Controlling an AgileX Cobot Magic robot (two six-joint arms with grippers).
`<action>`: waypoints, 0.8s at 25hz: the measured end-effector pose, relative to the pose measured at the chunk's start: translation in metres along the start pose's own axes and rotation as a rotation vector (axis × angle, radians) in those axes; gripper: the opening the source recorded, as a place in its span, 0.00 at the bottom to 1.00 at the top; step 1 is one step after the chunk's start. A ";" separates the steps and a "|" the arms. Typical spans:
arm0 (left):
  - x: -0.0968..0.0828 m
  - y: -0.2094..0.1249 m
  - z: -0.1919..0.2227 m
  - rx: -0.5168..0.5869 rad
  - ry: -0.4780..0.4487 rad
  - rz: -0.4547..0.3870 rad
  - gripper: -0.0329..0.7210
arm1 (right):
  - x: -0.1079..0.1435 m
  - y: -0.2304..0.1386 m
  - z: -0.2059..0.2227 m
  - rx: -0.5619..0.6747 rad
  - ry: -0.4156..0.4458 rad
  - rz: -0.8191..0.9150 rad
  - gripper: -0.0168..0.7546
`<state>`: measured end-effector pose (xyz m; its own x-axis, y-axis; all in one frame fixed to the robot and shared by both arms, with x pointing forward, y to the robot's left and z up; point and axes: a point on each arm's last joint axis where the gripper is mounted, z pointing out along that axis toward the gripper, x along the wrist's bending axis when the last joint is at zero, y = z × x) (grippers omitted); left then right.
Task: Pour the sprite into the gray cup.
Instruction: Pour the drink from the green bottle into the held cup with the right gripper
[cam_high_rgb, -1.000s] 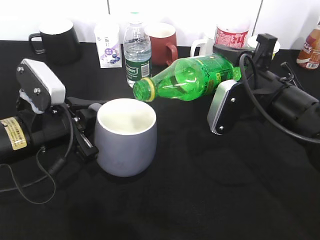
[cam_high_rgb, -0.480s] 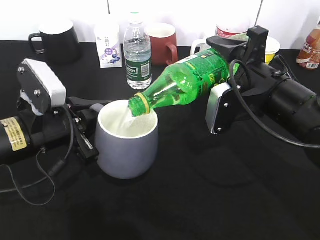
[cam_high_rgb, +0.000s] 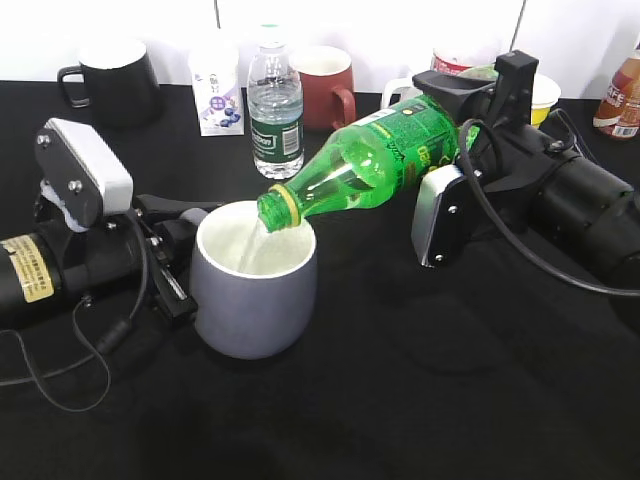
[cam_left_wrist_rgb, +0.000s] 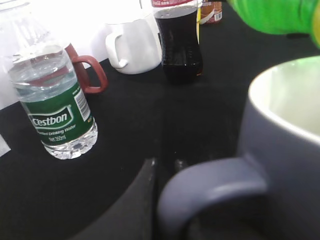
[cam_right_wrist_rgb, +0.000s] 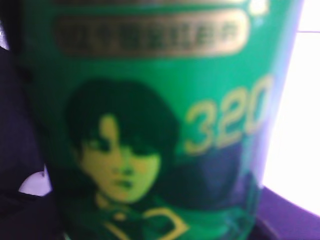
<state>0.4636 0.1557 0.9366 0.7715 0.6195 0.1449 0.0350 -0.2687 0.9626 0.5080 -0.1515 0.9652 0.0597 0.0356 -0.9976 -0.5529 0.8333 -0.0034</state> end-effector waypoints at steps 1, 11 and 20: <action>0.000 0.000 0.000 0.000 0.000 0.000 0.12 | 0.000 0.000 0.000 0.000 0.000 0.000 0.55; 0.000 0.000 0.000 0.003 0.000 0.001 0.12 | -0.001 0.000 0.000 0.000 -0.007 -0.001 0.55; 0.003 0.004 0.000 -0.044 0.033 -0.021 0.12 | -0.001 -0.001 0.000 0.005 -0.010 0.300 0.55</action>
<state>0.4660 0.1566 0.9408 0.7495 0.6488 0.1311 0.0226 -0.2230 0.9745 0.5082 -0.1520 0.9660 -0.0978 0.2858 -0.9533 -0.5433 0.7872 0.2918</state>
